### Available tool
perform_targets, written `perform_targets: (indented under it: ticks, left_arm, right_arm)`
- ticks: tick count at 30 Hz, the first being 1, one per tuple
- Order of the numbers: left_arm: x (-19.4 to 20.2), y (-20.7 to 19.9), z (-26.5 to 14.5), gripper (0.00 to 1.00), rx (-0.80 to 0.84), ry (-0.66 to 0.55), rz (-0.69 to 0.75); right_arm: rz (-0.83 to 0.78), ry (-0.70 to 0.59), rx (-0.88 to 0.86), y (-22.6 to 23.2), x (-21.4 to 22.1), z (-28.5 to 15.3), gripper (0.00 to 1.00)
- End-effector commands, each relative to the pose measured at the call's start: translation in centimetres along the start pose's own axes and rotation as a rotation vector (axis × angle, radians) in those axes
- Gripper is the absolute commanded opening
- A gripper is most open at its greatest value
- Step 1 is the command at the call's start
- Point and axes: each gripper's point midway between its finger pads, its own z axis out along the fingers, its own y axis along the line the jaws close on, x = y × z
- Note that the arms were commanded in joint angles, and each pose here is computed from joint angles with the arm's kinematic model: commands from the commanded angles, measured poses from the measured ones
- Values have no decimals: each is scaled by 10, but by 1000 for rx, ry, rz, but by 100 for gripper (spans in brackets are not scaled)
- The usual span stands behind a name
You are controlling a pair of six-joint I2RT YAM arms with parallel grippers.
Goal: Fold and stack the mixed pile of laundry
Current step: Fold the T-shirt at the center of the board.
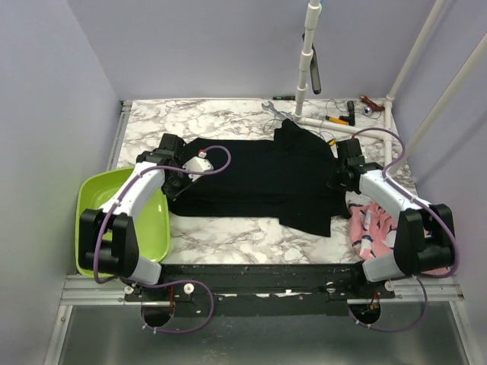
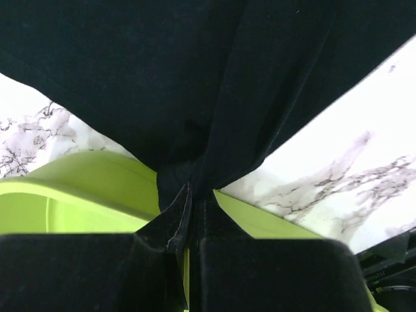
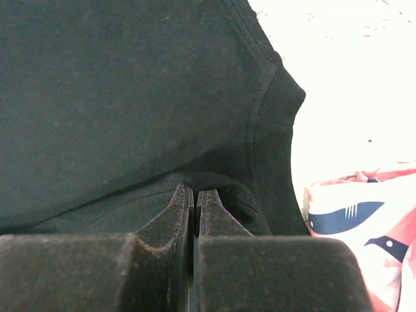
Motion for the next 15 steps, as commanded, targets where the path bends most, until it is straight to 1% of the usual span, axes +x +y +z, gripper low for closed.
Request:
perform_targets:
  ticks: [1,4,5,6,8,9,10,12,15]
  left_arm:
    - [3,36,10,0,-129,87,-47]
    - [1,41,20,0,-117,110,-67]
    - [1,41,25,0,-107,119,-73]
    - [1,42,29,0,-102,127,-75]
    - [6,44,37,0,-104,153,-77]
    - [8,45,40,0,-107,164,-77]
    - [9,47,41,3,-111,172,-77]
    - [9,48,43,7,-113,174,-83]
    - [6,46,42,9,-104,161,-90]
  right_arm:
    - [15,-76,30,-7,-26,12,1]
    - [19,-77,37,-11,-32,19,1]
    - [14,-74,25,-9,-33,21,6]
    - [8,-68,10,-5,-34,22,15]
    - [-2,-50,-16,0,-33,23,40]
    - [-6,-45,-17,1,-34,22,46]
    - [-8,-42,-7,-1,-35,19,52]
    - [0,-36,8,-3,-36,11,57]
    - [41,-8,-17,-3,-25,-10,58]
